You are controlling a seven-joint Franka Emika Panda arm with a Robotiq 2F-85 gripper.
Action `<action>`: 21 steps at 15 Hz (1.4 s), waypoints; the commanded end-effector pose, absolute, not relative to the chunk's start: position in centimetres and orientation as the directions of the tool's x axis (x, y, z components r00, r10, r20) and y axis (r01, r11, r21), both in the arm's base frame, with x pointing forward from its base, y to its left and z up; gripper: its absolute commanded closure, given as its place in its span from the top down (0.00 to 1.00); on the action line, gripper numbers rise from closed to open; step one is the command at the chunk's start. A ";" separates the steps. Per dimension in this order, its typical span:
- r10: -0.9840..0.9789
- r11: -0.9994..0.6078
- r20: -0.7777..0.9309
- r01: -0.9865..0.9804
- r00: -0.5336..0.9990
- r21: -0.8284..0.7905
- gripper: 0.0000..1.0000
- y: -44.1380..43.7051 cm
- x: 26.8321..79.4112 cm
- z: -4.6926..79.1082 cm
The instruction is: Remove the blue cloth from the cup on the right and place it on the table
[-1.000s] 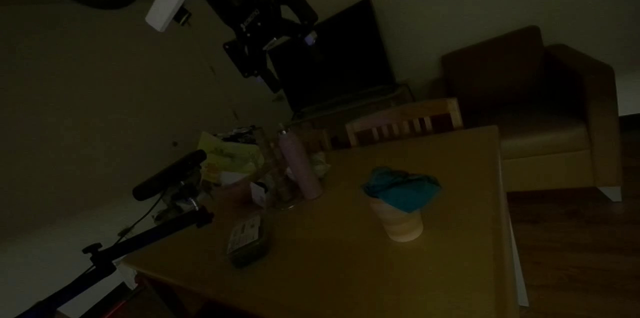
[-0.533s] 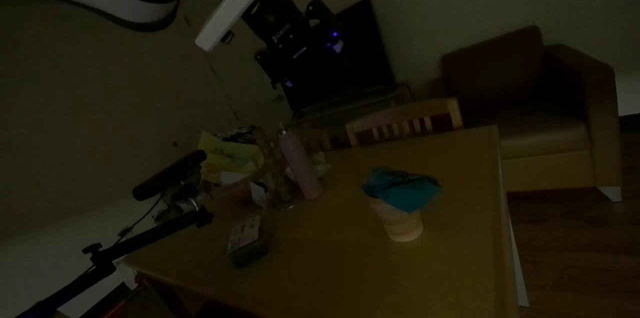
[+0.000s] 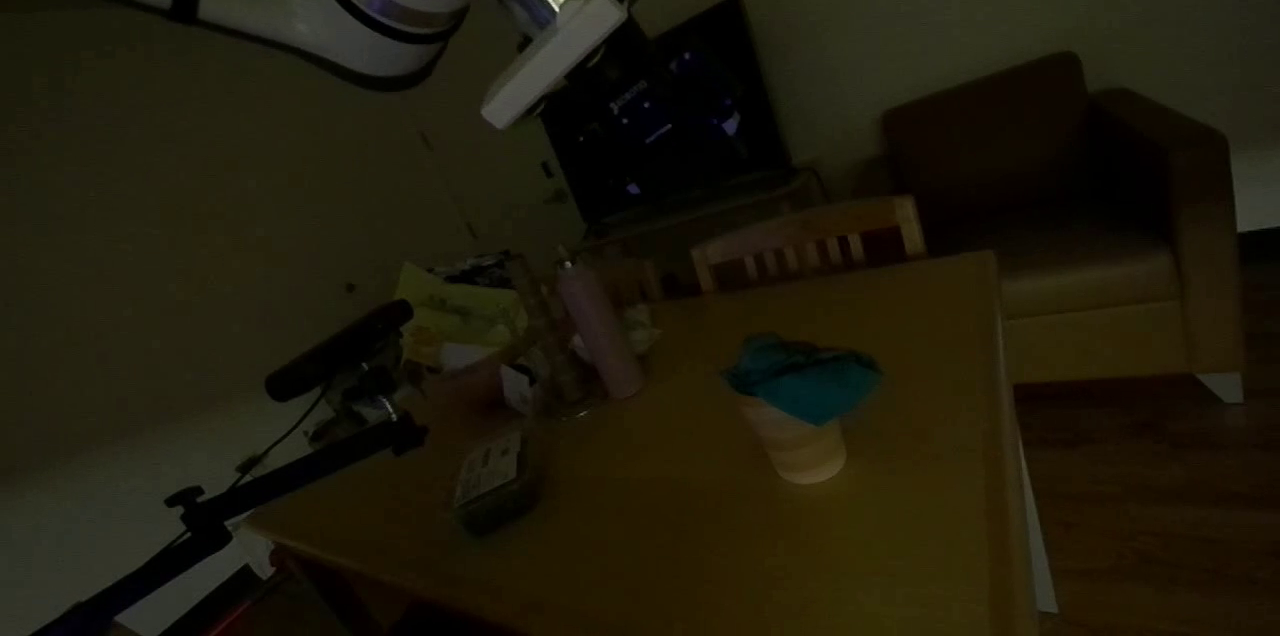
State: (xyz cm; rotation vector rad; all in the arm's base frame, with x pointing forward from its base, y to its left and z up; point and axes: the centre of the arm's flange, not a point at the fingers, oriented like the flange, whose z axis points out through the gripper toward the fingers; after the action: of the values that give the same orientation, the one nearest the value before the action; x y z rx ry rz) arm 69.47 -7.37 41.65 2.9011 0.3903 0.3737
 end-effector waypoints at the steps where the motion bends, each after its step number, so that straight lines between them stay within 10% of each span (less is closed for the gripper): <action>1: 0.271 -0.946 0.191 0.224 0.943 0.234 1.00 -7.2 73.1 40.6; 21: 0.323 -0.921 -0.076 0.331 0.944 0.206 1.00 -5.4 73.9 32.1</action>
State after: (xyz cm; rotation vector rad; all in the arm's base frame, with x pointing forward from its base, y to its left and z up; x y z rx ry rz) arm 73.90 -5.43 32.06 2.8824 0.4908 -0.0598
